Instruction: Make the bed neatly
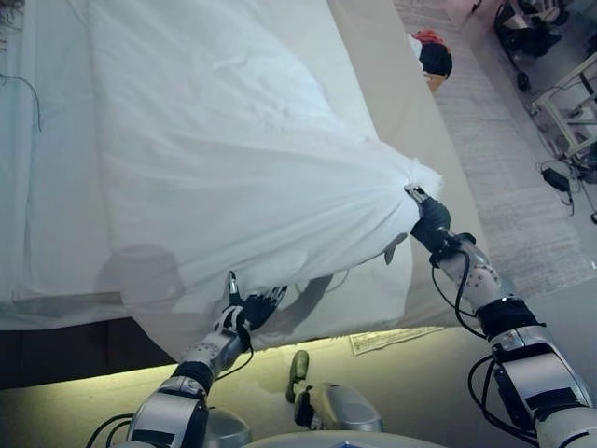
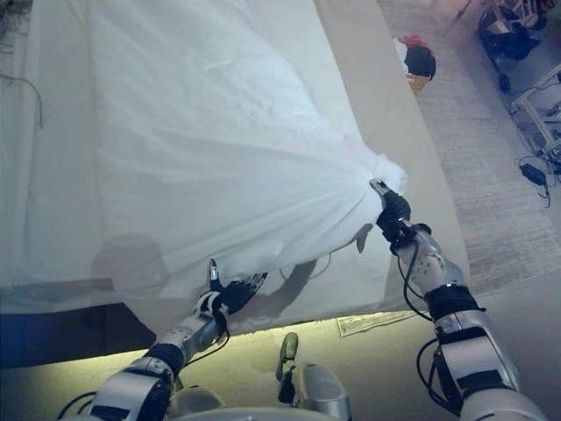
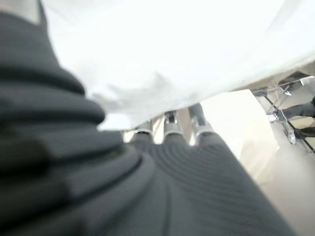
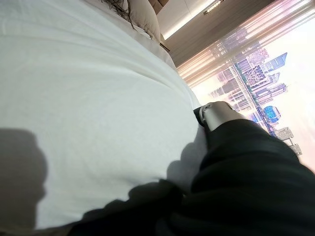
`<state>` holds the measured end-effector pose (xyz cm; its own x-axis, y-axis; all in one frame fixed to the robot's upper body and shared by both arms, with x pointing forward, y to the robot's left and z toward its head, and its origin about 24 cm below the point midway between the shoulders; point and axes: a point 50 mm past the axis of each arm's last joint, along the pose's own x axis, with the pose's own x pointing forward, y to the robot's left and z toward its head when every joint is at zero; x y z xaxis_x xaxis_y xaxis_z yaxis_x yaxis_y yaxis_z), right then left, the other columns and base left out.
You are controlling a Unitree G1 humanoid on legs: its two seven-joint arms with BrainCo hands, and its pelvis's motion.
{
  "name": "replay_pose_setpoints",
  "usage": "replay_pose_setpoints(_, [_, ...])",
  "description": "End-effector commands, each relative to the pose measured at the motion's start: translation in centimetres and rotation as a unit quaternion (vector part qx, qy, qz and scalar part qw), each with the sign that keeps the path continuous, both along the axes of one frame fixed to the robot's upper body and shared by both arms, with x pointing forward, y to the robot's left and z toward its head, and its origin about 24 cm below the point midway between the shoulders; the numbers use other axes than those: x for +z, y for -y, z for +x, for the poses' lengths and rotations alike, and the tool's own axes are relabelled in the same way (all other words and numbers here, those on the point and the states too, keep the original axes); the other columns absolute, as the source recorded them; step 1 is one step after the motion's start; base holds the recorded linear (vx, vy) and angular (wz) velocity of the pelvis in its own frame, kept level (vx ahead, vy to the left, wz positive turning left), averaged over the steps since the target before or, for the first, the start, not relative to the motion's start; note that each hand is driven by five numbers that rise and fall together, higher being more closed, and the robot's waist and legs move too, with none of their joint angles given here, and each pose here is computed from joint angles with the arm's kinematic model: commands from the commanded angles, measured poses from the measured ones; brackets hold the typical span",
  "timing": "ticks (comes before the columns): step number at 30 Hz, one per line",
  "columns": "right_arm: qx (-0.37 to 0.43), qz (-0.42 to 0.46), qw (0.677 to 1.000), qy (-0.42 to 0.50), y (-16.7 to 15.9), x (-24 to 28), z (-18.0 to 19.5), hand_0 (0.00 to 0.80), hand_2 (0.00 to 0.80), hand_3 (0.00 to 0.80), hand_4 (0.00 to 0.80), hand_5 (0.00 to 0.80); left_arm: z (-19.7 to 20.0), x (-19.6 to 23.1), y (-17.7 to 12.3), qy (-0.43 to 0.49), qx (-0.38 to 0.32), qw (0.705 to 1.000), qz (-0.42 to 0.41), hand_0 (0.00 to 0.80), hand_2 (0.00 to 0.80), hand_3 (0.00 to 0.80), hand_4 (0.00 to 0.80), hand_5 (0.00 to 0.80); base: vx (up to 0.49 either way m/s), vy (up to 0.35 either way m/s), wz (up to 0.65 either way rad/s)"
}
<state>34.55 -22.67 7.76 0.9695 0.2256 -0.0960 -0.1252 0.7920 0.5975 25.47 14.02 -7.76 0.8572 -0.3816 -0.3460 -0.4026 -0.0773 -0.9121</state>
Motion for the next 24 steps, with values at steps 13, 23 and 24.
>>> replay_pose_setpoints(13, [-0.048, 0.028, 0.996, 0.076, 2.8, 3.5, 0.6, 0.8, 0.8, 0.8, 0.8, 0.8, -0.5, -0.6, -2.6, 0.004, 0.06, 0.998, 0.009, 0.8, 0.8, 0.8, 0.8, 0.8, 0.03, 0.057, 0.05])
replay_pose_setpoints(23, [-0.06, 0.012, 0.998, 0.034, 3.7, 1.5, -0.1, 0.8, 0.8, 0.8, 0.8, 0.8, -1.9, -1.6, -3.5, -0.019, 0.085, 0.996, 0.016, 0.8, 0.8, 0.8, 0.8, 0.8, 0.035, 0.091, 0.08])
replay_pose_setpoints(24, [-0.061, 0.007, 0.998, 0.025, 3.8, 1.0, -0.2, 0.8, 0.8, 0.8, 0.8, 0.8, -2.1, -1.7, -3.7, -0.022, 0.089, 0.996, 0.016, 0.8, 0.8, 0.8, 0.8, 0.8, 0.05, 0.139, 0.04])
